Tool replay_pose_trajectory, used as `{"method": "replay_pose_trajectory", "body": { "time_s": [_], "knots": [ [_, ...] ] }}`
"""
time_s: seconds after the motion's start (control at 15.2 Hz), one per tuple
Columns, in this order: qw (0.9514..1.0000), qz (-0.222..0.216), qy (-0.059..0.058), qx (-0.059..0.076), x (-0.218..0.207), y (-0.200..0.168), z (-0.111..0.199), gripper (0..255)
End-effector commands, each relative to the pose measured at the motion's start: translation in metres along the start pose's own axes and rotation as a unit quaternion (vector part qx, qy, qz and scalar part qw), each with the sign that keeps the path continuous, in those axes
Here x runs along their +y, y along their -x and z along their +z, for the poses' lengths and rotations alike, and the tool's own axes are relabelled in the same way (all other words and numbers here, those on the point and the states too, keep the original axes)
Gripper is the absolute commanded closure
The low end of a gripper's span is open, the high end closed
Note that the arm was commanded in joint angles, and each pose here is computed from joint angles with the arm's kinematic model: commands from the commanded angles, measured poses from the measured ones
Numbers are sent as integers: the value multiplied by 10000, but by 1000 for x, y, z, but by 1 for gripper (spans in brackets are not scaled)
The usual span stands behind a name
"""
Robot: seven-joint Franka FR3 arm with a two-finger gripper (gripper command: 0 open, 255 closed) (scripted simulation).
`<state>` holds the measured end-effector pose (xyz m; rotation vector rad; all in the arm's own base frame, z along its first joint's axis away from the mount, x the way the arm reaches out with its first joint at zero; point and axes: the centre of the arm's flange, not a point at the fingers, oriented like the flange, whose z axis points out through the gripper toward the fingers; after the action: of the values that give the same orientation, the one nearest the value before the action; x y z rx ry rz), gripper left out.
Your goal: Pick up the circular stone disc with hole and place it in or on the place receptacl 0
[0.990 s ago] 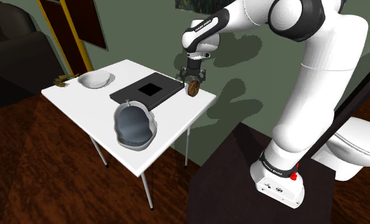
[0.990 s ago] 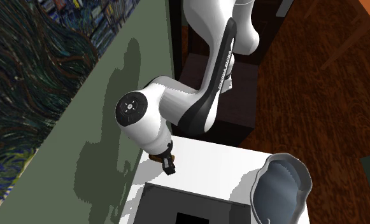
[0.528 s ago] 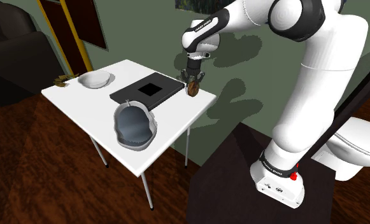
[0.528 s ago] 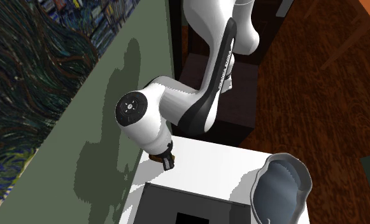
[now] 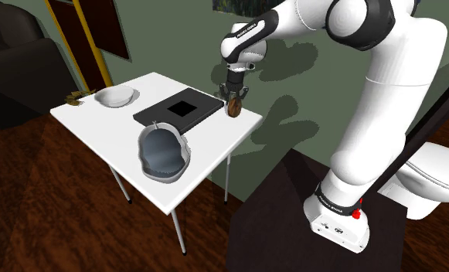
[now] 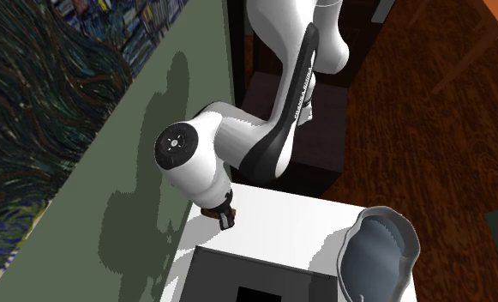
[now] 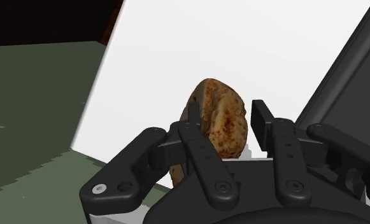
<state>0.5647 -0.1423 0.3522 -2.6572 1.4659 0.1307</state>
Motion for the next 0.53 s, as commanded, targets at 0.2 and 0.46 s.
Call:
{"method": "replay_pose_trajectory", "body": {
  "time_s": [0.2,0.46],
  "knots": [
    [10000,2,2,-1,-1,3,-23,255],
    [10000,2,2,-1,-2,6,-44,255]
  ]
}}
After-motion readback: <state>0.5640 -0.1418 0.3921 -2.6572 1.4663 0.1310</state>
